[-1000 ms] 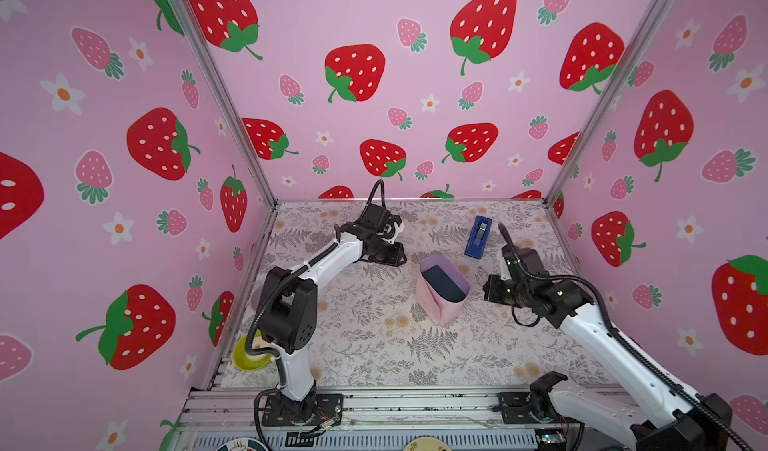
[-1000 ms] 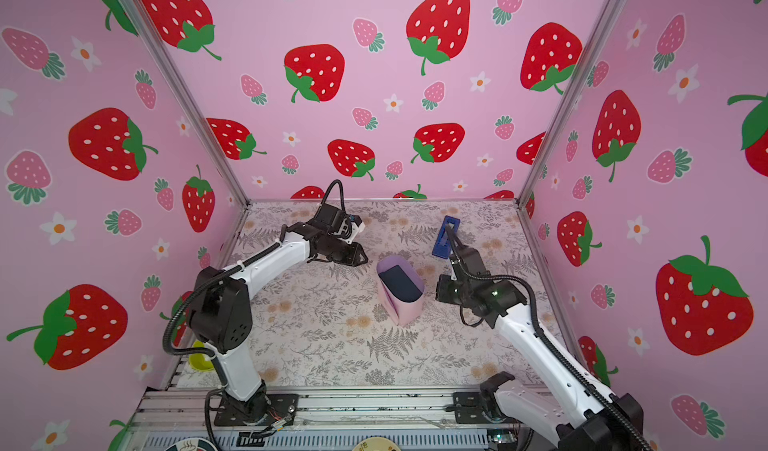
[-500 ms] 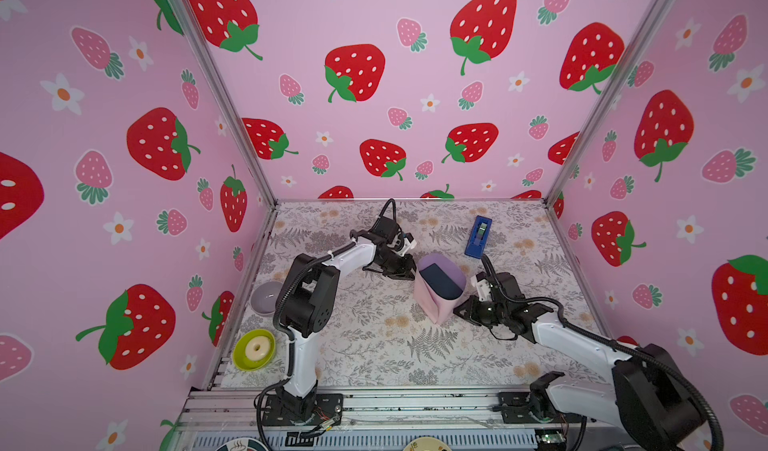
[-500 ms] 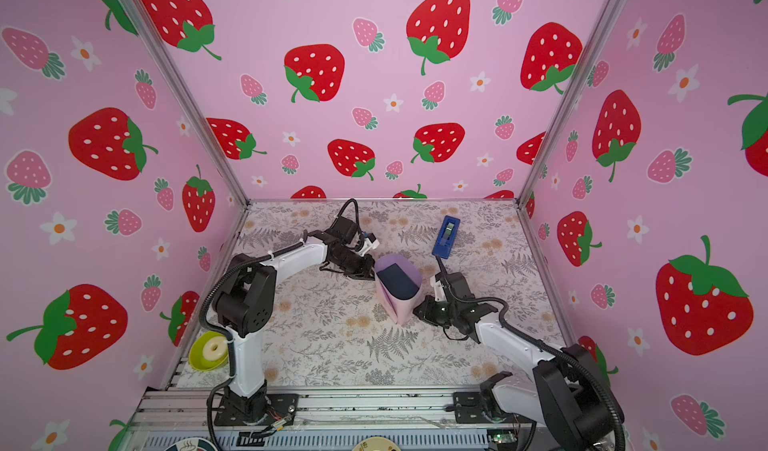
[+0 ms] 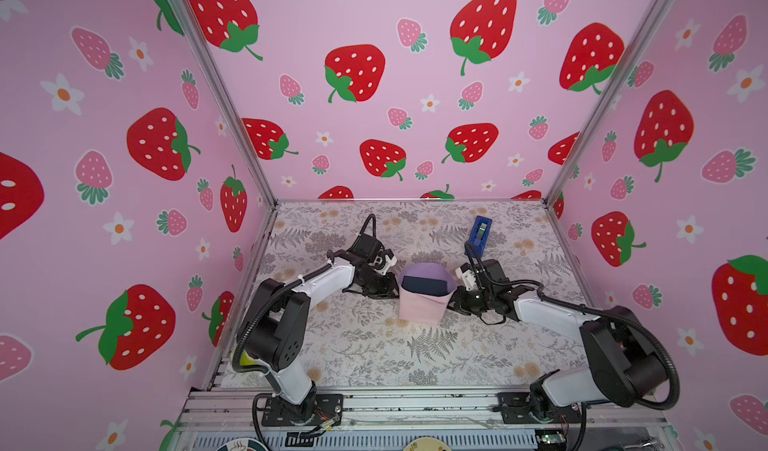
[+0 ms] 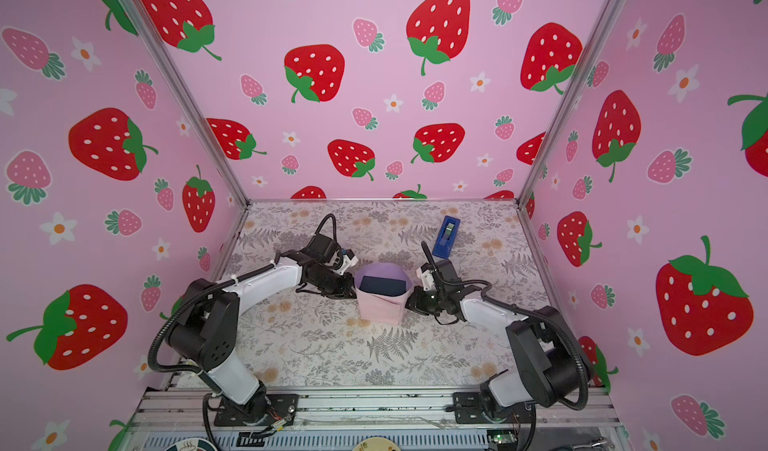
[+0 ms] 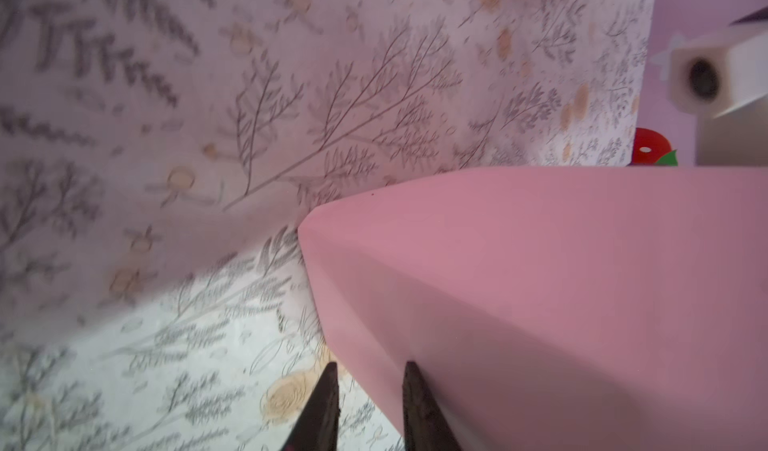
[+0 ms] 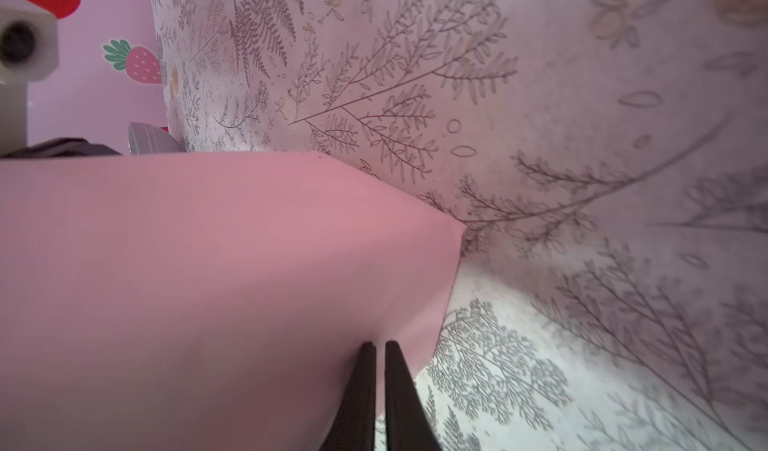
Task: Wrap the gift box in paper
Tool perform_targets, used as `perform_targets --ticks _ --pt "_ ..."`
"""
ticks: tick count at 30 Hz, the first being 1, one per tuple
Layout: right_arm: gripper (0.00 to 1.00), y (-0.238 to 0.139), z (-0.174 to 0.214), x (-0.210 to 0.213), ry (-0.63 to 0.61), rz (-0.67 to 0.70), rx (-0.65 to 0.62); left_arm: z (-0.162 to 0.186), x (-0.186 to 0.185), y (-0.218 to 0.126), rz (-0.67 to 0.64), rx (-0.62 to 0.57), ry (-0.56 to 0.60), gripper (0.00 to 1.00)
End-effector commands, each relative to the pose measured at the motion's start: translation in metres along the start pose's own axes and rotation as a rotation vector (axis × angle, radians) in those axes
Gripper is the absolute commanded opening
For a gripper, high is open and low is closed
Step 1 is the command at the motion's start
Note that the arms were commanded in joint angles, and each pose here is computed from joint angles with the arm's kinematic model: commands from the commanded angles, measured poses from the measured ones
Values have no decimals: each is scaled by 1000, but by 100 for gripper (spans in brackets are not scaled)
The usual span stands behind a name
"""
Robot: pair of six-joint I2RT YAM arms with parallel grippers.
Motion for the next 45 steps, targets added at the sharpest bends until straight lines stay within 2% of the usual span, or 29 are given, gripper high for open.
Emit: perform_targets --ticks 1,7,11,15,19,23,28,31,36,40,45 --pt "11 10 -10 31 -125 -125 23 26 10 -3 -38 21 -57 29" --pt "11 6 -2 32 -110 -77 35 38 24 -18 -79 -53 -95 32" --pt "11 -5 -4 35 -132 -27 18 30 20 -26 -107 -86 -77 34" --pt "14 -13 -6 38 -143 -6 -3 17 9 -30 -73 -92 -48 35" --pt "18 -24 -9 35 -158 107 -25 8 5 -31 -104 -90 -40 35" --pt "30 -44 -12 35 -168 117 -100 6 5 -46 -144 -184 -35 42" --pt "51 -76 -20 46 -275 128 -249 13 3 -88 -165 -405 -2 50" --pt "72 -93 -24 49 -335 128 -317 24 3 -114 -167 -527 37 55" --pt "99 -109 -29 53 -397 80 -389 44 9 -150 -171 -699 71 77" --pt "100 -112 -30 59 -452 40 -412 60 9 -167 -127 -769 109 100" --pt "99 -116 -17 68 -558 -29 -520 76 1 -163 61 -763 181 99"
Point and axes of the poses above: each gripper's point midway between its finger pads, its own y axis out along the fingers, its own x axis along the line the jaws close on, z = x × y, the point moved 9 cm from there along -y, back along the fingers, and after that the axes turned 15 degrees about -y, right-handed, at the moved point
